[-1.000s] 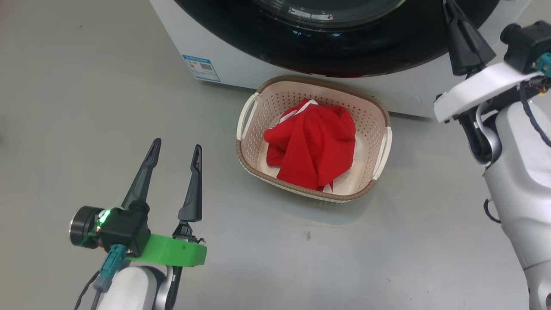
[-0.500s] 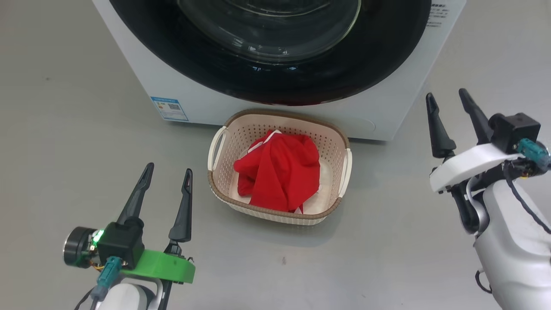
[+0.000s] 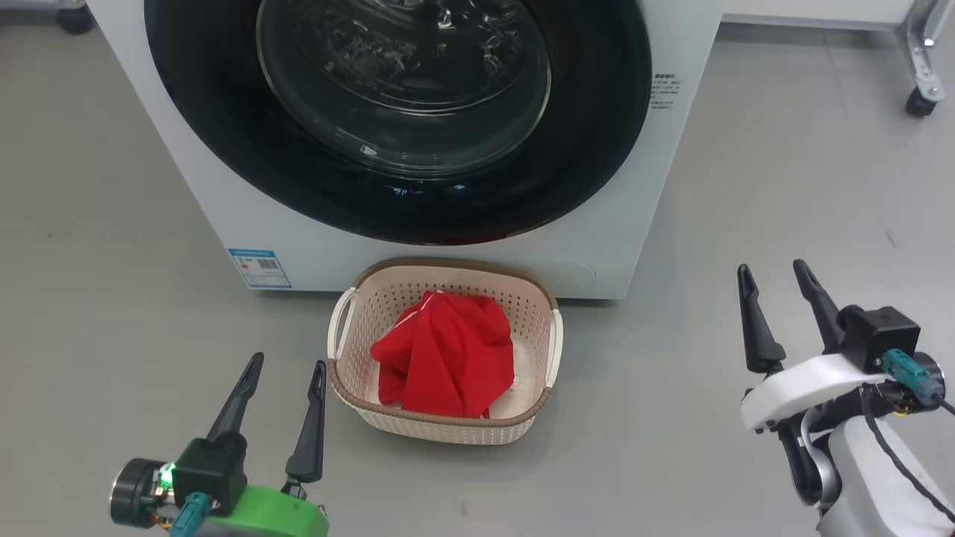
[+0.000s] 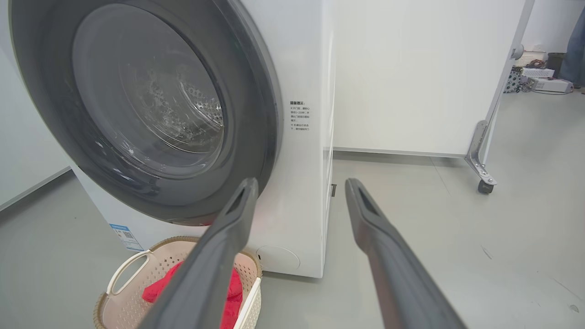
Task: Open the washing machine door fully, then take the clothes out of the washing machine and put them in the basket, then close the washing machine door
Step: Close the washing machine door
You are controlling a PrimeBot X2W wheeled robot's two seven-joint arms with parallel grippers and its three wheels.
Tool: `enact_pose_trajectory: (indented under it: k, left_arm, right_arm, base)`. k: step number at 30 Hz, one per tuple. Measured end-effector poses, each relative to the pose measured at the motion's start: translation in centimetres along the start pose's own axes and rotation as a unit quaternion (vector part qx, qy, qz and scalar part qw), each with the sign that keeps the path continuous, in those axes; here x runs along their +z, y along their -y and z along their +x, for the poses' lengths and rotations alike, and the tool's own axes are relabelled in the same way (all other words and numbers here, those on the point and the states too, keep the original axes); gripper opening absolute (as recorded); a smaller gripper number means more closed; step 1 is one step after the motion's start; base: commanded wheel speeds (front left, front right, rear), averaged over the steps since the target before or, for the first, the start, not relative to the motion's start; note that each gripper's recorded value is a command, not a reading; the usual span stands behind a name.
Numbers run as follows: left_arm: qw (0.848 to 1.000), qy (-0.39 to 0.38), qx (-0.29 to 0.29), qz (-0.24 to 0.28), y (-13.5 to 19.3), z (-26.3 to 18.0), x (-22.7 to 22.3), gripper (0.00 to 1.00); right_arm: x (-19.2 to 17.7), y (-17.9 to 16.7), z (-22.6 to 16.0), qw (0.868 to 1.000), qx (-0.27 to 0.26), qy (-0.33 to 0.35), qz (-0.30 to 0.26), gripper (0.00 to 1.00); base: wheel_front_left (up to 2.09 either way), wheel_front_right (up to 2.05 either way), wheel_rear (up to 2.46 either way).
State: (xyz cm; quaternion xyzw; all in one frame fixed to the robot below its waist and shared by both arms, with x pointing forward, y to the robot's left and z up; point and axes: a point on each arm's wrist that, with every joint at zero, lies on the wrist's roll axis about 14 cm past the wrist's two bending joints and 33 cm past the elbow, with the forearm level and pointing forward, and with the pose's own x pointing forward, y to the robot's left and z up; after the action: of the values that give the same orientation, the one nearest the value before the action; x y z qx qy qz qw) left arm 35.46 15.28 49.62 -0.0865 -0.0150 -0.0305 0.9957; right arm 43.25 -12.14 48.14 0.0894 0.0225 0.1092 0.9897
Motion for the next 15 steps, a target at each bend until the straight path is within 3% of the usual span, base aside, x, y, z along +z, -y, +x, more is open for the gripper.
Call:
enact_pose_trajectory:
  k: [15]
  left_arm:
    - [0.999, 0.008, -0.032, -0.006, 2.0, -0.4, 0.6, 1.0]
  right_arm:
    - [0.9, 1.7, -5.8, 0.998, -0.056, 0.022, -0.001, 1.0]
  base:
    - [0.0, 0.0, 0.0]
